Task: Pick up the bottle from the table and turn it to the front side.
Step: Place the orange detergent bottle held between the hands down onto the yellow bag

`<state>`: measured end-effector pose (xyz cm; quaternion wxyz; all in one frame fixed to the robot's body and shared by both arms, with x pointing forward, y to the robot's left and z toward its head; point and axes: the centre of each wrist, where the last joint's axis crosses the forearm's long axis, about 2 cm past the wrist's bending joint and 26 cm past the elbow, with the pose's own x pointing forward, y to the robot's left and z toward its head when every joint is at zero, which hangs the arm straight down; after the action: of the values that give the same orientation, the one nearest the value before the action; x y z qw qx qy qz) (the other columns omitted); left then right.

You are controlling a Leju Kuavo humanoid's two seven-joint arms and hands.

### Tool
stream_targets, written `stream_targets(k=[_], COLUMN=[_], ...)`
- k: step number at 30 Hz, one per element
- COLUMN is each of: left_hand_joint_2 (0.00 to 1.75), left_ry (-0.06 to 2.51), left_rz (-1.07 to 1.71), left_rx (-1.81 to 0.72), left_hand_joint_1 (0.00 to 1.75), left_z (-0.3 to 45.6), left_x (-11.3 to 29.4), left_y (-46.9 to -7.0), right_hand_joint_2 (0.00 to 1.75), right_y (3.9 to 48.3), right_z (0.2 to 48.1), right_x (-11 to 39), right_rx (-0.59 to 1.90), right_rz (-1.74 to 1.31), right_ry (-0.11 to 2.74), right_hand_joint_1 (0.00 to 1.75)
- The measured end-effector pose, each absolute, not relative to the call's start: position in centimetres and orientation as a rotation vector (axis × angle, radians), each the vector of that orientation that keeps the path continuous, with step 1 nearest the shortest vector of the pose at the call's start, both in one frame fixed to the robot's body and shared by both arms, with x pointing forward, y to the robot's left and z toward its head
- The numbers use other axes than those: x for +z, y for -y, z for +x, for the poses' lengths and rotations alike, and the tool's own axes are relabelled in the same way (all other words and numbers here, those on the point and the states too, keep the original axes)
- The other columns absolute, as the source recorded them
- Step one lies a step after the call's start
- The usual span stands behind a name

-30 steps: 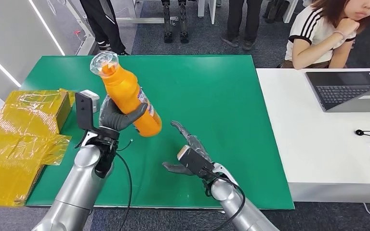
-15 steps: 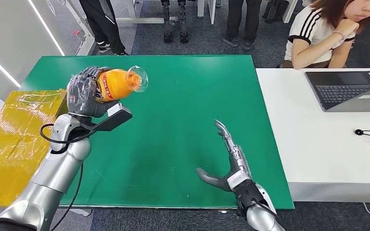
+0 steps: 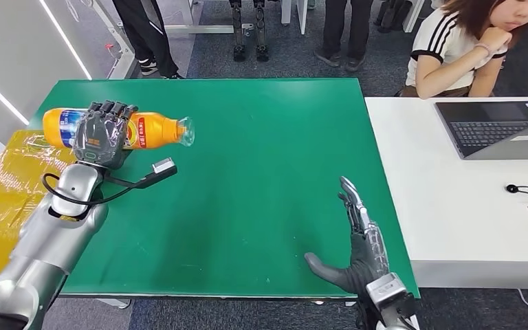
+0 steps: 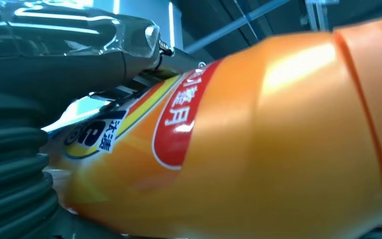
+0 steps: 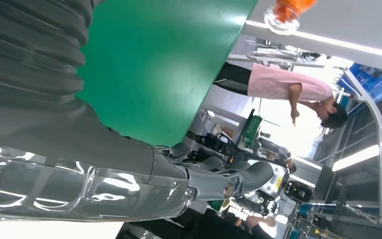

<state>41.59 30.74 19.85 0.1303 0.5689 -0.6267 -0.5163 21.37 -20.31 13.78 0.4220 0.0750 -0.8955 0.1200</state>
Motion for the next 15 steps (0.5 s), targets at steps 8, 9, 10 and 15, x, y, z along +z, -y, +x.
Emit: stream_targets(k=[8, 9, 10, 15], left_hand_joint_2=[1.75, 1.75, 1.75, 1.75], left_ry=[1.483, 1.450, 1.427, 1.308], left_rz=[1.767, 1.759, 1.745, 1.662], left_rx=[-1.546, -1.571, -1.600, -1.703], left_hand_joint_1=[1.75, 1.75, 1.75, 1.75], left_z=[39.1, 38.6, 38.0, 35.8], left_x=[16.4, 15.8, 15.3, 12.9], left_y=[-35.3, -35.9, -36.5, -38.0], right_hand_joint_2=[1.75, 1.75, 1.75, 1.75], right_y=[22.0, 22.2, 22.4, 23.1], right_z=[19.5, 19.2, 18.9, 18.3], right_x=[14.4, 14.5, 14.5, 14.7], right_rx=[0.240, 0.234, 0.229, 0.210], right_rz=[0.114, 0.107, 0.101, 0.081], right_ry=[2.270, 2.270, 2.270, 2.271], right_hand_joint_1=[0.00, 0.00, 0.00, 0.00])
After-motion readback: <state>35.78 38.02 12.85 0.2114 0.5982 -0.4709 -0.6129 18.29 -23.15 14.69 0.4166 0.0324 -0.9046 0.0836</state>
